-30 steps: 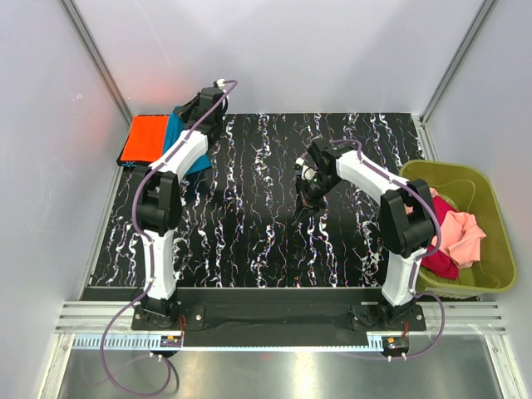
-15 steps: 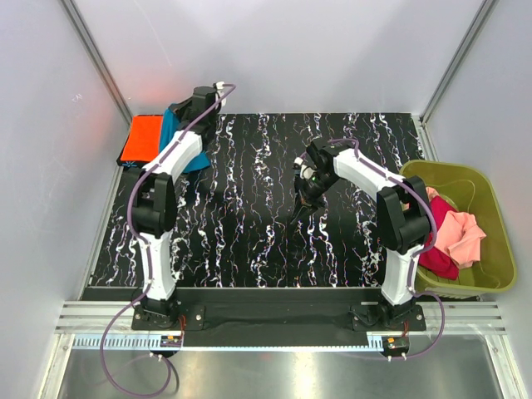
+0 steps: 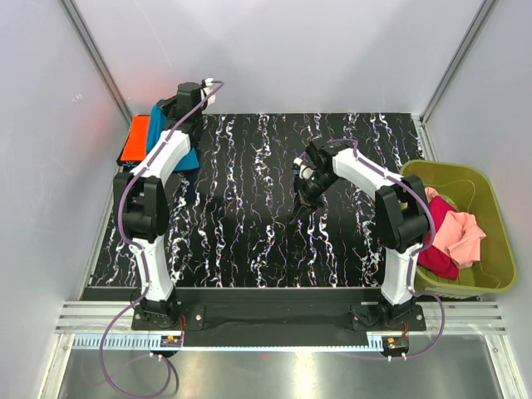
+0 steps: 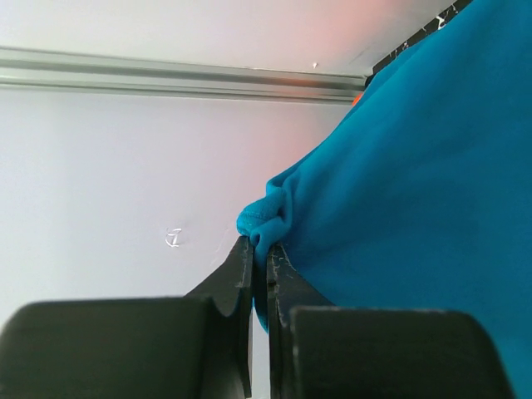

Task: Fold and stack the t-shirts
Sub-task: Neatly place the folded tshirt to the corner

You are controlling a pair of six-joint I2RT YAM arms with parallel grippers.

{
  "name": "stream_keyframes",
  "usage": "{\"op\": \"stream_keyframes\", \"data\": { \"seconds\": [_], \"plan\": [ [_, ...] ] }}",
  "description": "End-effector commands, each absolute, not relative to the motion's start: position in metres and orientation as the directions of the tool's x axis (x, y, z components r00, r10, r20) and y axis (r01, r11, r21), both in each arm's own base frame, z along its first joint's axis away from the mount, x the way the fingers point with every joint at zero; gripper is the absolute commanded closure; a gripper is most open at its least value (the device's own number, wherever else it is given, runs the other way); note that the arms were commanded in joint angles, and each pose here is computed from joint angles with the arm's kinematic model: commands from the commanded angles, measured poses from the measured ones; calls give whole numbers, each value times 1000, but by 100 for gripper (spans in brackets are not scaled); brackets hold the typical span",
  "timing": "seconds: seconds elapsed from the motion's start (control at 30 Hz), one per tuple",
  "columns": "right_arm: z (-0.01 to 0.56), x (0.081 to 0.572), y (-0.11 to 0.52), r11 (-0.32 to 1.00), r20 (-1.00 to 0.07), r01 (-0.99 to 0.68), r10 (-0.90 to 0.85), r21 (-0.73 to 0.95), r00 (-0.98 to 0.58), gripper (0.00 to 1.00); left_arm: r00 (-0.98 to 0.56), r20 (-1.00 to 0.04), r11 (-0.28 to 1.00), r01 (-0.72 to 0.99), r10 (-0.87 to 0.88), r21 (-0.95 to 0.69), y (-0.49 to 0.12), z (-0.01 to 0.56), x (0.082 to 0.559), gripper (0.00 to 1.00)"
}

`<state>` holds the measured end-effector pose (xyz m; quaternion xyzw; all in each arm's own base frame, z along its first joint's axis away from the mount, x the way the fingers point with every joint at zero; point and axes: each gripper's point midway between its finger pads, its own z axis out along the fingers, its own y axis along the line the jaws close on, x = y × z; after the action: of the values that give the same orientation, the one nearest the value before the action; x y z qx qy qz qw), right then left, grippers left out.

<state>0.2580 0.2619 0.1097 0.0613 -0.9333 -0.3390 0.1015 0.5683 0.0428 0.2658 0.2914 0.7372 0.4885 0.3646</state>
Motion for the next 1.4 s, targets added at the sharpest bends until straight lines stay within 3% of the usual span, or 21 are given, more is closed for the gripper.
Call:
{"op": "stream_keyframes", "data": {
  "seconds": [0.0, 0.5, 0.93, 1.37],
  "plan": [
    [119, 266, 267, 740, 125, -60, -192, 670, -973, 97, -529, -283, 331, -5, 800, 944, 45, 305, 568, 100],
    [116, 271, 270, 738, 136, -49, -189, 673, -973, 98, -517, -270, 322, 12, 812, 947, 60, 295, 569, 100],
    [105, 272, 270, 753, 177, -23, -184, 657, -967, 98, -552, -173, 232, 38, 816, 972, 80, 262, 607, 100],
    [93, 277, 273, 758, 216, 14, -167, 652, -962, 98, -567, -173, 183, -40, 806, 982, 102, 264, 637, 100]
  ]
}}
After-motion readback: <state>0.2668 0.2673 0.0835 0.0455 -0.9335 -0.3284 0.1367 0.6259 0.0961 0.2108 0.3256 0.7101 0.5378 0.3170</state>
